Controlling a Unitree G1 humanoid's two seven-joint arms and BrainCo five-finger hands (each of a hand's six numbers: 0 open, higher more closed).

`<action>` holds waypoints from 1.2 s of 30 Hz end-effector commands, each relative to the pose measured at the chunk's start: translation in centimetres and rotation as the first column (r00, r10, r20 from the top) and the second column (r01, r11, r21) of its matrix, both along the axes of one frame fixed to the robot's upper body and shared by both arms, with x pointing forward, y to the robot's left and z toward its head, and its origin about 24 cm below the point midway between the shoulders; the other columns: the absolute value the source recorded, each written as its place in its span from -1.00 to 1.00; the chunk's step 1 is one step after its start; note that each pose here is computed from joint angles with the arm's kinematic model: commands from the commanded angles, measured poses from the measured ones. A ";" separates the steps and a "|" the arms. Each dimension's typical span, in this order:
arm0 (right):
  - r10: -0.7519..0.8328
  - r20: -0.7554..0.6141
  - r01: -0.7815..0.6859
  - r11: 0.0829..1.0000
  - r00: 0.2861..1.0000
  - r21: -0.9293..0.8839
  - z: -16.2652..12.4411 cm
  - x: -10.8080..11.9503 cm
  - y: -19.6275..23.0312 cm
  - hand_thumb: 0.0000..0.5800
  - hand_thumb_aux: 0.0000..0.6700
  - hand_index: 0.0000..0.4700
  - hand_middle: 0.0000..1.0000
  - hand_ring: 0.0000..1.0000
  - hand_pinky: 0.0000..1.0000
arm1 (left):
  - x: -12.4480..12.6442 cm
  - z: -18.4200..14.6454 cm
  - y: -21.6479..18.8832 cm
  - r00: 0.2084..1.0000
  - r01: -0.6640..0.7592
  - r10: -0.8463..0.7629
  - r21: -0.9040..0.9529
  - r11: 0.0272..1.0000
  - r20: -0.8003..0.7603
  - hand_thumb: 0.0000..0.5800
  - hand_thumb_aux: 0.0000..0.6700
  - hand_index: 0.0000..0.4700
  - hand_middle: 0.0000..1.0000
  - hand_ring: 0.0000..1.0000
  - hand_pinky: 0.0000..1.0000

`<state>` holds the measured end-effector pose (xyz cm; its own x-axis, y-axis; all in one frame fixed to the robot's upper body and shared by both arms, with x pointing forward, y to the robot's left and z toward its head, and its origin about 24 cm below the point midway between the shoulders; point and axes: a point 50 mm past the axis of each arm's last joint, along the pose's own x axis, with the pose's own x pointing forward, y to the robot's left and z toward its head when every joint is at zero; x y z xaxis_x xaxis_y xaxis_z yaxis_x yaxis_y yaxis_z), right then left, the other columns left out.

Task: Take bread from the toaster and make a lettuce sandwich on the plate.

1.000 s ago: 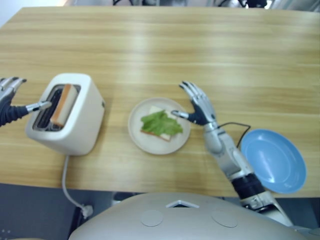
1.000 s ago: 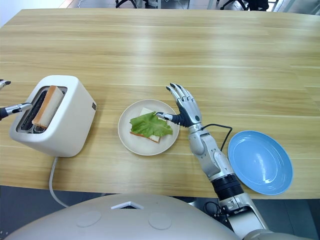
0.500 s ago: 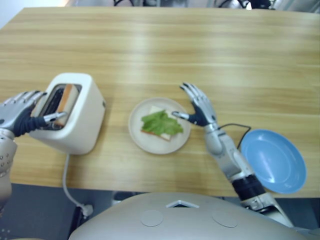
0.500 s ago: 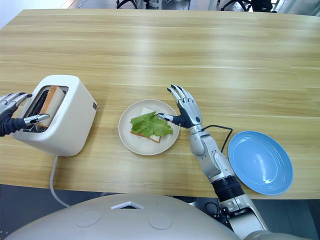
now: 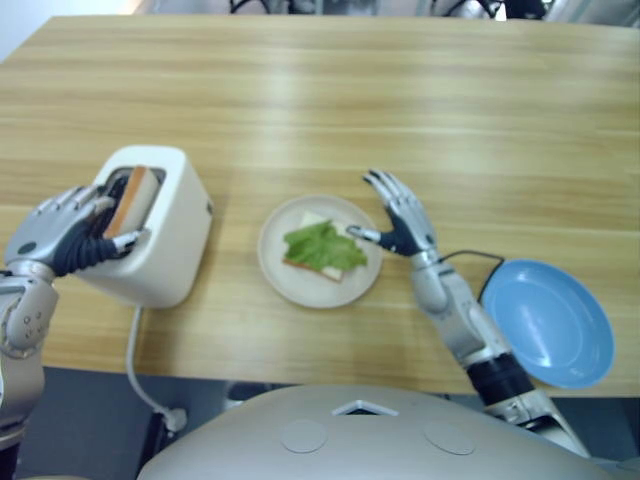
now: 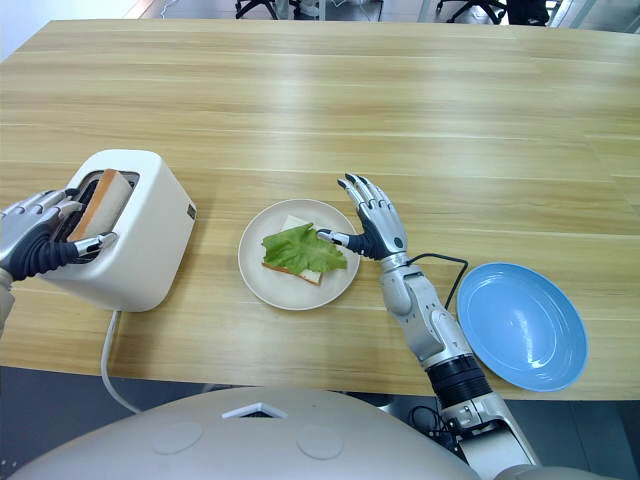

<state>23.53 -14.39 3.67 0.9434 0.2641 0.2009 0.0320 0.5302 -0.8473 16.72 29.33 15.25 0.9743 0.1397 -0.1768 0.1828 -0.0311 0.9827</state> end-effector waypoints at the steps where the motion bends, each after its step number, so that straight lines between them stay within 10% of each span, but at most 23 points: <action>1: -0.004 -0.005 0.004 1.000 1.000 -0.008 0.1 -0.1 -0.1 -1.00 -1.00 -1.00 -1.00 -1.00 -1.00 | -0.1 -0.7 0.5 0.999 -0.023 0.023 0.002 1.000 -0.032 1.00 1.00 0.96 -1.00 -1.00 -1.00; 6: -0.008 -0.005 0.008 1.000 1.000 -0.011 0.0 -0.2 -0.2 -1.00 -1.00 -1.00 -1.00 -1.00 -1.00 | 0.1 0.4 0.4 0.999 -0.011 0.011 0.000 1.000 0.050 1.00 1.00 0.96 -0.80 -0.80 -0.80; 7: -0.008 -0.006 0.008 1.000 1.000 -0.012 0.0 -0.2 -0.2 -1.00 -1.00 -1.00 -1.00 -1.00 -1.00 | 0.2 0.7 0.3 0.998 -0.006 0.006 0.002 1.000 0.068 1.00 1.00 0.96 0.15 0.15 0.15; 8: -0.007 -0.007 0.007 1.000 1.000 -0.012 0.0 -0.2 -0.1 -1.00 -1.00 -1.00 -1.00 -1.00 -1.00 | 0.2 1.0 0.3 0.996 0.001 -0.002 0.001 1.000 0.087 1.00 1.00 0.96 0.15 0.15 0.15; 9: -0.007 -0.008 0.007 1.000 1.000 -0.012 -0.1 -0.2 -0.1 -1.00 -1.00 -1.00 -1.00 -1.00 -1.00 | 0.3 1.3 0.2 0.994 0.008 -0.009 0.004 1.000 0.108 1.00 1.00 0.96 0.95 0.95 0.95; 26: -0.025 -0.017 0.025 1.000 1.000 -0.001 -0.5 -0.2 0.1 -1.00 -1.00 -1.00 -1.00 -1.00 -1.00 | 1.1 12.1 -2.0 0.705 0.335 -0.106 -0.197 0.921 0.702 1.00 1.00 0.96 1.00 1.00 1.00; 31: -0.029 -0.016 0.029 1.000 0.999 0.008 -0.6 -0.1 0.3 -1.00 -1.00 -1.00 -1.00 -1.00 -1.00 | 1.8 14.0 -4.6 0.571 0.566 -0.080 -0.322 0.759 0.817 1.00 1.00 0.96 1.00 1.00 1.00; 36: -0.032 -0.014 0.032 0.999 0.999 0.013 -0.5 0.0 0.2 -1.00 -1.00 -1.00 -1.00 -1.00 -1.00 | 4.6 11.0 -9.9 0.656 0.706 -0.139 -0.536 0.463 0.742 1.00 1.00 0.96 1.00 1.00 1.00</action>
<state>23.49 -14.08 3.38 0.9497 0.2380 0.2036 0.0437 0.5431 -0.8385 20.36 21.49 27.30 0.7600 -0.1564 0.6308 -0.2967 0.7801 0.5509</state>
